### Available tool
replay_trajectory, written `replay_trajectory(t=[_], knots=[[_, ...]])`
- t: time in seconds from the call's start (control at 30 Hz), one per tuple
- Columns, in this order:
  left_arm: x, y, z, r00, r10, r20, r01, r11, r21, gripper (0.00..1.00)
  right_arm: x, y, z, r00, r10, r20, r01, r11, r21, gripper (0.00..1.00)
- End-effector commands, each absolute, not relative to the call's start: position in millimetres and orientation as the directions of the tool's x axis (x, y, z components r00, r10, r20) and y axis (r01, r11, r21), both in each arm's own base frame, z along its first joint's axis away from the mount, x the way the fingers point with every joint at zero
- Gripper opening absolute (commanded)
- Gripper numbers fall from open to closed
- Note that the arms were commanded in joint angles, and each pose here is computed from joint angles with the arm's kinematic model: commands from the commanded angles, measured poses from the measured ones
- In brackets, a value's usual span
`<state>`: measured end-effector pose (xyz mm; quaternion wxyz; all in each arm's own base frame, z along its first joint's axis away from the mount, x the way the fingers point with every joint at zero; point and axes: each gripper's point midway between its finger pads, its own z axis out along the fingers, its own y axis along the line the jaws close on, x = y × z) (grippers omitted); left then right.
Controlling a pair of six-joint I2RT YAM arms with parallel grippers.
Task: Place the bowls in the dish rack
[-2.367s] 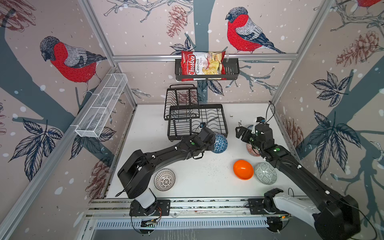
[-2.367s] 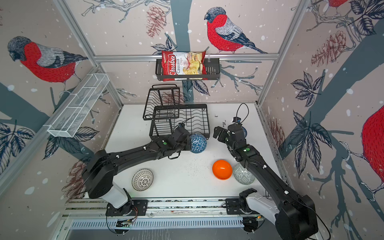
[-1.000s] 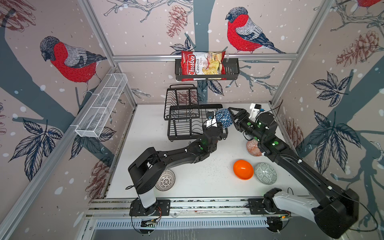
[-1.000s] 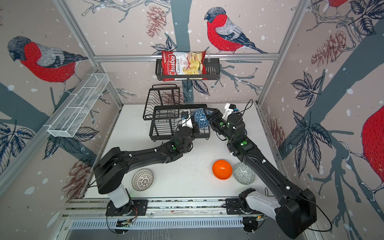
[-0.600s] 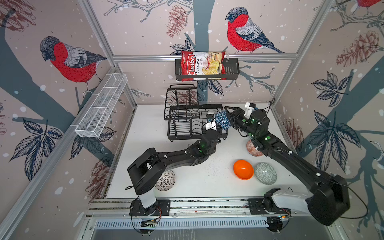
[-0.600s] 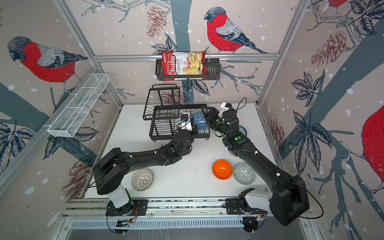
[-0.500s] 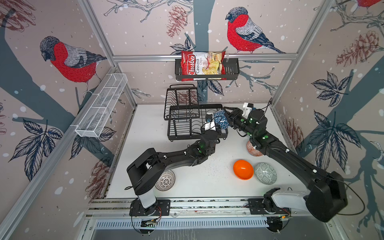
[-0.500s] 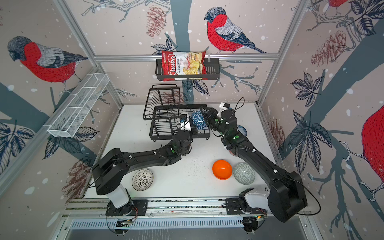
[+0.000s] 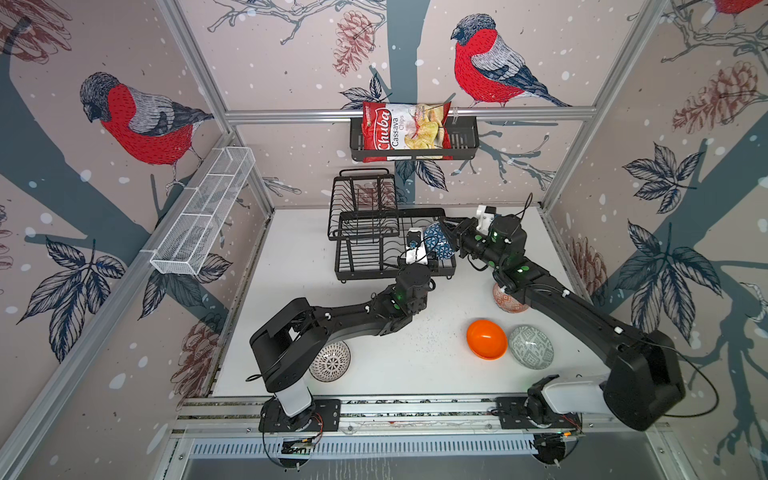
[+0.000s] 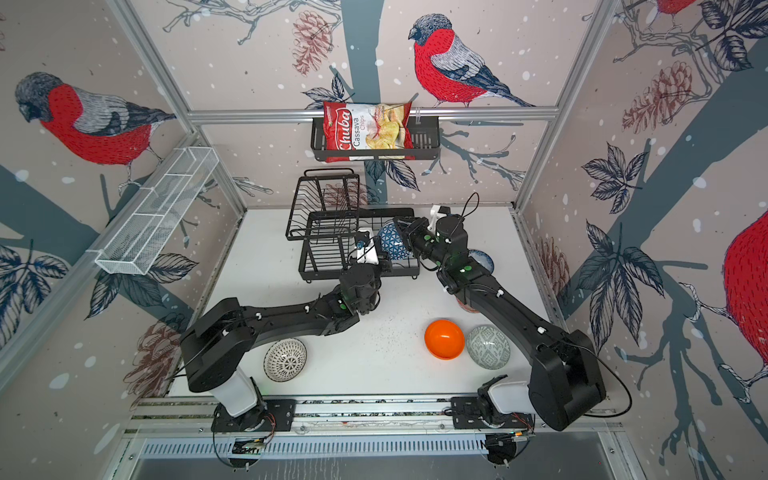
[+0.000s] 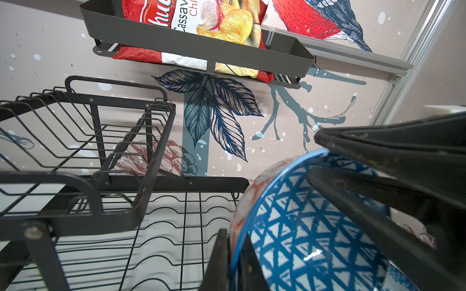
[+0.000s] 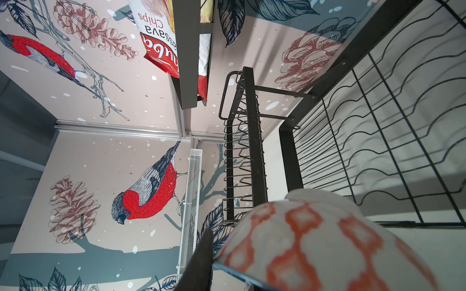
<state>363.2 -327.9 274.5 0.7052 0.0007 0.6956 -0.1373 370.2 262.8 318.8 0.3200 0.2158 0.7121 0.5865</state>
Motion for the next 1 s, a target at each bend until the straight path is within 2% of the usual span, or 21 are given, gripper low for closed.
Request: replay_trajectory(t=[0.0,0.3,0.5,0.63,0.8,0.97], knots=[[357,-328,303,0.061,-0.277,-0.959,0.225,0.940,-0.257,0.00,380,250,337,-0.621,0.744,-0.247,-0.121,0.221,0.968,0.22],[358,-324,309,0.091,-0.251,-0.964,0.197,0.953,-0.230,0.00,375,250,341,-0.608,0.745,-0.276,-0.131,0.249,0.960,0.12],[356,-312,326,0.192,-0.211,-0.958,0.144,0.972,-0.185,0.00,376,251,341,-0.609,0.742,-0.280,-0.128,0.257,0.958,0.11],[354,-308,325,0.244,-0.150,-0.958,0.117,0.985,-0.125,0.00,380,253,341,-0.610,0.741,-0.281,-0.114,0.269,0.956,0.15],[351,-302,330,0.315,-0.082,-0.946,0.045,0.996,-0.072,0.00,388,253,345,-0.602,0.749,-0.277,-0.086,0.285,0.955,0.25],[351,-301,325,0.334,-0.007,-0.942,-0.008,1.000,-0.010,0.00,395,250,344,-0.590,0.764,-0.260,-0.042,0.293,0.955,0.31]])
